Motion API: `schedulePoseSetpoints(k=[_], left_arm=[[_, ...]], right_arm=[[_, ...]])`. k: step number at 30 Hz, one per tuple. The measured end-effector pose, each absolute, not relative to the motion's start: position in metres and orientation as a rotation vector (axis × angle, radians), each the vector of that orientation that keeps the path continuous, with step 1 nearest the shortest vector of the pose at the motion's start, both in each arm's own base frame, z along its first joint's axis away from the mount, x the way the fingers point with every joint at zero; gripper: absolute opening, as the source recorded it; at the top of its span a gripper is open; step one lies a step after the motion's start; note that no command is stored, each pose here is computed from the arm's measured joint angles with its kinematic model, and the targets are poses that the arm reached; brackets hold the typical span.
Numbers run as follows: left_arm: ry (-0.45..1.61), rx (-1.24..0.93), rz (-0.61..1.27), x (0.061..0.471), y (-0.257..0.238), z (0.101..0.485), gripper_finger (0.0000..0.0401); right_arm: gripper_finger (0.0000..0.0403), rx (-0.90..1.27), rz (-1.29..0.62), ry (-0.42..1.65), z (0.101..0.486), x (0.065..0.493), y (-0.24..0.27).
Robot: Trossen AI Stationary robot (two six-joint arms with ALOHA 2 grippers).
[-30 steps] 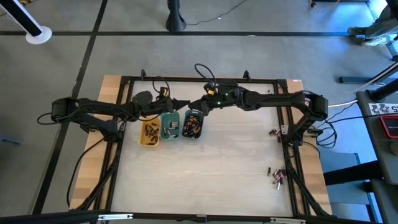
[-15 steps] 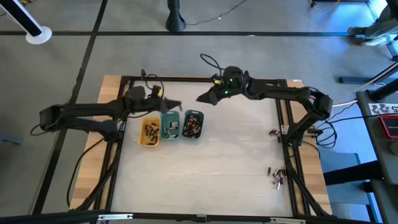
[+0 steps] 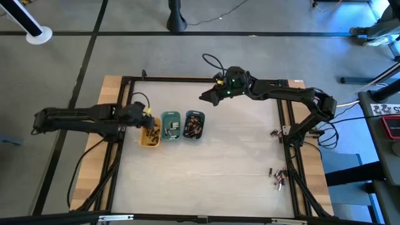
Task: Sort batteries
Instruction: Put the small black battery into the yellow bin
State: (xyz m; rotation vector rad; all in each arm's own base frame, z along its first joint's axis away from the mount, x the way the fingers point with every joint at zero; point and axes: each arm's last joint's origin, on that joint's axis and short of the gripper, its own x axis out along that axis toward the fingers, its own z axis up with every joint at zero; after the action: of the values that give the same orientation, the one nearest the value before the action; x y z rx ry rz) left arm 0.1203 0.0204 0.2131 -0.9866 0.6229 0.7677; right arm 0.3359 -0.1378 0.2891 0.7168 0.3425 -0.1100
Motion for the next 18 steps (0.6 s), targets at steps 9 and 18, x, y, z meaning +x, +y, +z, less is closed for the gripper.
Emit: schedulePoseSetpoints(k=[9, 18], left_arm=[[0.778, -0.937, 0.882, 0.123, 0.020, 0.198, 0.0061], [0.794, -0.828, 0.806, 0.131, 0.021, 0.198, 0.0129]], right_arm=[[0.0212, 0.714, -0.154, 0.326, 0.289, 0.333, -0.145], [0.0212, 0.715, -0.164, 0.328, 0.289, 0.333, -0.145]])
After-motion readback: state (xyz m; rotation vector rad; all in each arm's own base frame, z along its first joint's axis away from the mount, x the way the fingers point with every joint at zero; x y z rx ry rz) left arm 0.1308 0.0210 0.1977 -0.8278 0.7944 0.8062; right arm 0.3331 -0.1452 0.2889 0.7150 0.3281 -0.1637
